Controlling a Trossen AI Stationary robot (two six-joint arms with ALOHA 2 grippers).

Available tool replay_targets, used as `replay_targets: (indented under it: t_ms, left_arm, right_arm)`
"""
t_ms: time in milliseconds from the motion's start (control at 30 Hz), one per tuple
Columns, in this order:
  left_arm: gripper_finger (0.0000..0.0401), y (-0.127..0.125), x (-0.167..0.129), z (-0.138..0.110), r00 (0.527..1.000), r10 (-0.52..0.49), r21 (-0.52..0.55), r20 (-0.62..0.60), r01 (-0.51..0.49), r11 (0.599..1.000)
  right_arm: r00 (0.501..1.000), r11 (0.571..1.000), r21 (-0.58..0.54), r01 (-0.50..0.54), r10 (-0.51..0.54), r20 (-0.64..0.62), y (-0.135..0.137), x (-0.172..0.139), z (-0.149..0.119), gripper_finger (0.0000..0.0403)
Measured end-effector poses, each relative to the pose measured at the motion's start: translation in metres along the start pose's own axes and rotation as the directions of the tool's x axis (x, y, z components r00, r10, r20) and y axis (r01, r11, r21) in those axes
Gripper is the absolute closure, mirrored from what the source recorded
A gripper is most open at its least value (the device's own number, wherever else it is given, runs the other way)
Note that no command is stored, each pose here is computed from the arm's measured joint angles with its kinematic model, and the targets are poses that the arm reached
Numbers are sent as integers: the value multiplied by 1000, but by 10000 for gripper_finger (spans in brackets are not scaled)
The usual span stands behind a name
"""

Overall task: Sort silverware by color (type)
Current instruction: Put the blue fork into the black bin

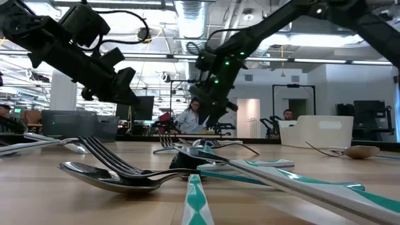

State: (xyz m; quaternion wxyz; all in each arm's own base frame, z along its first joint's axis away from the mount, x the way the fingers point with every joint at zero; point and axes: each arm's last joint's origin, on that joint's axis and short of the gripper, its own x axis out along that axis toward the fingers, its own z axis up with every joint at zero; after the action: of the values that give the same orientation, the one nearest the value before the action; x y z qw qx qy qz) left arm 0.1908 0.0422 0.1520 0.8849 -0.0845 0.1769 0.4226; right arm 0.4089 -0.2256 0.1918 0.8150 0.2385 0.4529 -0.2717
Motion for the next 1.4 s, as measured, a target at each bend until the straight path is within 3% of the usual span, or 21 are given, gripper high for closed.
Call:
replay_targets:
  t_ms: [267,400,533,800,1000,1133,1267,1400]
  left_arm:
    - [271,-1,6,-18,994,35,30,-103,-32,999]
    - [271,-5,8,-28,990,48,52,-136,-41,998]
    - [271,-10,8,-35,988,65,86,-140,-53,995]
    - [271,-21,-1,-42,985,-23,45,-173,31,998]
    - [271,-25,-11,-51,979,-19,48,-201,29,998]
    - [271,-27,-16,-55,981,-8,34,-193,15,999]
    - [271,-29,-18,-53,989,2,26,-147,2,1000]
    - [271,-32,-17,-49,994,-12,0,-113,13,1000]
  right_arm:
    - [988,999,-33,37,-41,-149,11,23,-2,217]
    - [966,994,-102,48,-73,-249,10,27,-12,225]
    - [963,986,-165,36,-78,-257,12,26,-15,230]
    - [925,960,-281,5,-111,-362,3,20,-23,230]
    - [901,948,-318,-14,-126,-416,-8,12,-32,230]
    - [925,946,-323,-15,-110,-364,-15,-3,-33,231]
    - [983,967,-255,-16,-32,-183,-18,-27,-18,232]
    - [995,974,-225,-31,8,-104,-6,-23,-16,234]
